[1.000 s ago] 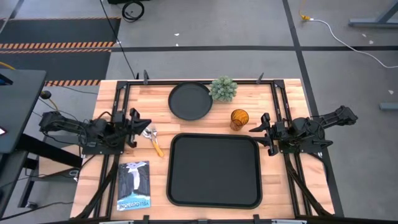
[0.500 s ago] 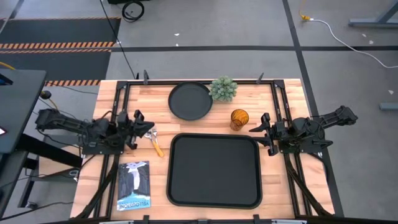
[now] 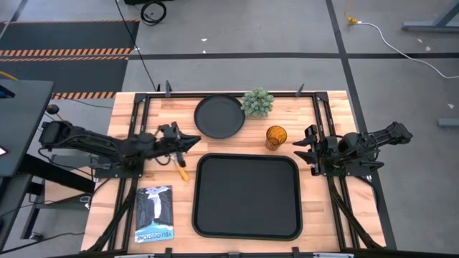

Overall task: Pick and place plate/cup/fork/spoon on tray
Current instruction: Put the gold orange cup on the black tray

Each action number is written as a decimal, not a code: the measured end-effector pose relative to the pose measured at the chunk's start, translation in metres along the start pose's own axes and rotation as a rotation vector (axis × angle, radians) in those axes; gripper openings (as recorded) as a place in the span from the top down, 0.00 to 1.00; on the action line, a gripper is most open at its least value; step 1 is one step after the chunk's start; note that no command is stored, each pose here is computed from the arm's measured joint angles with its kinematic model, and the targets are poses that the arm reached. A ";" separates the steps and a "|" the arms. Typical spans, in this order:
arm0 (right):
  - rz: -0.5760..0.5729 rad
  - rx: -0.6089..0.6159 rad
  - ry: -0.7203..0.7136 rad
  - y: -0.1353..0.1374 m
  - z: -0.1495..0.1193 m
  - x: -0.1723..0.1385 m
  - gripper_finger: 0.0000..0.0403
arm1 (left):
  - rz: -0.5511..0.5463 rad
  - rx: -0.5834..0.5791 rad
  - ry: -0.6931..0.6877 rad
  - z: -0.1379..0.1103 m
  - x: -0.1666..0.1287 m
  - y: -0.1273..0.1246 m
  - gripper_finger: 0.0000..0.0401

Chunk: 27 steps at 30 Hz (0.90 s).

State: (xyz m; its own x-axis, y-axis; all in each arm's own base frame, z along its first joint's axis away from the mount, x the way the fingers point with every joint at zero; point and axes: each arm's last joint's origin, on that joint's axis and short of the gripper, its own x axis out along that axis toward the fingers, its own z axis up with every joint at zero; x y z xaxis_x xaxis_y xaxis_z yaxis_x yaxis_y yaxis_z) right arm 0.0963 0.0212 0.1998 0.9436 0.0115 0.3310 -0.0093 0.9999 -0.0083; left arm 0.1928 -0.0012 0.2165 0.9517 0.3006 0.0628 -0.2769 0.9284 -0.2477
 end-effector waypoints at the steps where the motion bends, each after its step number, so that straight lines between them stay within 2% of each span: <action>1: -0.003 0.002 -0.014 0.000 0.001 0.000 0.62 | 0.011 0.030 0.013 -0.001 0.005 0.001 0.97; 4: -0.031 0.009 -0.045 -0.001 0.005 0.000 0.62 | 0.037 0.133 0.046 -0.004 0.019 0.004 0.97; 7: -0.110 0.019 -0.063 -0.004 0.007 0.000 0.62 | 0.073 0.252 0.073 -0.005 0.034 0.008 0.97; 12: -0.346 0.013 -0.024 -0.012 0.005 -0.001 0.62 | 0.140 0.440 0.074 -0.004 0.061 0.019 0.97; 14: -0.447 0.027 0.001 -0.015 0.002 -0.001 0.62 | 0.163 0.478 0.061 -0.002 0.072 0.023 0.97; 20: -0.761 0.098 0.041 -0.026 -0.004 -0.002 0.62 | 0.181 0.435 0.029 0.009 0.110 0.028 0.97; 23: -0.874 0.079 0.090 -0.029 0.000 0.000 0.62 | 0.074 0.392 0.056 0.011 0.134 0.030 0.97; 27: -0.952 0.057 0.169 -0.034 0.010 0.004 0.62 | -0.046 0.362 0.199 0.011 0.169 0.033 0.97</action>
State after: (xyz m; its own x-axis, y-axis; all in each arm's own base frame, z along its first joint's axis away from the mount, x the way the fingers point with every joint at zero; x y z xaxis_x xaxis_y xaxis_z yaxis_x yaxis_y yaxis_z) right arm 0.0970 -0.0127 0.2112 0.5996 -0.7995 0.0352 0.7715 0.5892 0.2403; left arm 0.3427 0.0824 0.2298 0.9615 0.2415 -0.1312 -0.2280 0.9675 0.1096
